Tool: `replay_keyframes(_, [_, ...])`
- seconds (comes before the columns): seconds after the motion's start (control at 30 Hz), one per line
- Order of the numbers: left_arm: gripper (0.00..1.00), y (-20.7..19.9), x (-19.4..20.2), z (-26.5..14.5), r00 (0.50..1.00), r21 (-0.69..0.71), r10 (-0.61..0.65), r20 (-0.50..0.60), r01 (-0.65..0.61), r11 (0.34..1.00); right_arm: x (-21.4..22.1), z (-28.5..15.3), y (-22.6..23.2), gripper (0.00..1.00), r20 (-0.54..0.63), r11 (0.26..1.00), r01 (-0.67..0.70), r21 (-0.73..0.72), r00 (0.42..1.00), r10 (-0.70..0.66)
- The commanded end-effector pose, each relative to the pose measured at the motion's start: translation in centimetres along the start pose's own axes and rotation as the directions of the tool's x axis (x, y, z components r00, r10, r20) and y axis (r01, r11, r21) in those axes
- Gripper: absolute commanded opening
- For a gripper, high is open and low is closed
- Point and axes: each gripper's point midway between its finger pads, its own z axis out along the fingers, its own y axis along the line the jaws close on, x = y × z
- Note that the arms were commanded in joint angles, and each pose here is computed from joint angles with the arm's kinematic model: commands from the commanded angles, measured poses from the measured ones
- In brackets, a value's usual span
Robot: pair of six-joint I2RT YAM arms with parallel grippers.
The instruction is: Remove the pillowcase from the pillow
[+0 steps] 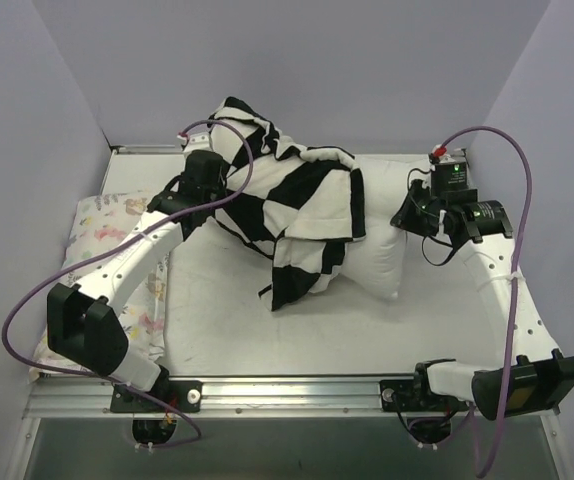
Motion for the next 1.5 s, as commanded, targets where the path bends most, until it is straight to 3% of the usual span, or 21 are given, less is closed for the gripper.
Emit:
replay_keyframes(0.0, [0.0,6.4,-3.5,-2.1,0.995,-0.218,-0.011,0.098,0.032,0.976,-3.8,-2.9,-4.9,0.0,0.159,0.98,-0.055,0.19,0.987,0.025])
replay_keyframes(0.07, [0.0,5.5,-3.9,-3.3,0.994,-0.188,0.012,0.107,0.009,0.982,-4.1,-3.0,-5.9,0.0,0.169,0.973,-0.089,0.211,0.984,0.053])
replay_keyframes(0.23, [0.0,-2.7,-1.0,-6.7,0.987,0.047,0.158,0.04,-0.16,0.986,-3.7,-1.8,-6.4,0.0,0.137,0.968,-0.11,0.225,0.987,0.08])
replay_keyframes(0.3, [0.15,-5.0,0.0,-7.2,0.988,0.159,0.153,0.027,-0.155,0.975,-3.0,-0.8,-6.0,0.0,0.11,0.972,-0.104,0.21,0.99,0.083])
replay_keyframes(0.33, [0.45,-6.9,0.8,-8.1,0.989,0.243,0.146,0.018,-0.146,0.959,-2.5,-0.3,-5.9,0.0,0.1,0.973,-0.101,0.209,0.992,0.081])
replay_keyframes(0.37, [0.59,-7.8,0.5,-9.3,0.99,0.3,0.131,0.045,-0.138,0.944,-2.0,0.1,-5.9,0.0,0.088,0.972,-0.085,0.218,0.994,0.067])
replay_keyframes(0.47, [0.77,-12.9,1.2,-13.4,0.989,0.515,0.11,0.097,-0.145,0.845,-1.2,0.9,-6.1,0.0,0.067,0.97,-0.073,0.23,0.996,0.059])
replay_keyframes(0.6, [0.83,-18.1,3.3,-16.4,0.981,0.646,0.136,0.137,-0.192,0.738,-1.0,1.0,-5.8,0.0,0.065,0.973,-0.063,0.222,0.997,0.049])
replay_keyframes(0.77, [0.84,-21.0,8.3,-14.4,0.97,0.654,0.227,0.086,-0.227,0.722,-1.5,0.3,-5.2,0.0,0.089,0.978,-0.058,0.203,0.995,0.04])
replay_keyframes(1.03, [0.88,-23.7,11.7,-11.7,0.954,0.693,0.283,0.102,-0.272,0.668,-1.6,0.0,-4.2,0.0,0.093,0.984,-0.049,0.169,0.995,0.034])
replay_keyframes(1.1, [0.85,-24.0,11.7,-11.7,0.949,0.699,0.29,0.12,-0.288,0.654,-1.7,-0.1,-4.1,0.0,0.095,0.985,-0.048,0.163,0.995,0.033])
replay_keyframes(1.2, [0.29,-22.5,11.7,-9.8,0.937,0.613,0.338,0.089,-0.319,0.722,-1.8,-0.4,-4.1,0.0,0.104,0.985,-0.047,0.166,0.994,0.03])
replay_keyframes(1.23, [0.07,-21.5,9.5,-8.5,0.942,0.517,0.317,0.109,-0.326,0.792,-1.9,-0.5,-4.1,0.0,0.109,0.985,-0.043,0.167,0.994,0.025])
replay_keyframes(1.27, [0.0,-20.2,8.7,-7.8,0.942,0.452,0.321,0.103,-0.331,0.828,-2.1,-0.7,-4.2,0.0,0.116,0.984,-0.045,0.17,0.993,0.025])
replay_keyframes(1.33, [0.0,-16.3,6.6,-6.8,0.944,0.293,0.317,0.091,-0.33,0.897,-2.4,-1.0,-4.8,0.0,0.127,0.982,-0.058,0.178,0.991,0.036])
replay_keyframes(1.37, [0.0,-12.4,3.8,-5.5,0.951,0.115,0.284,0.122,-0.298,0.948,-2.6,-1.3,-4.9,0.0,0.136,0.982,-0.068,0.177,0.99,0.044])
replay_keyframes(1.43, [0.0,-6.0,0.4,-5.5,0.973,-0.067,0.189,0.134,-0.181,0.981,-2.9,-1.8,-5.4,0.0,0.144,0.98,-0.085,0.183,0.988,0.058])
replay_keyframes(1.47, [0.0,-0.3,-0.8,-3.9,0.984,-0.193,0.128,0.122,-0.103,0.976,-3.3,-2.2,-5.4,0.0,0.156,0.979,-0.09,0.183,0.986,0.062])
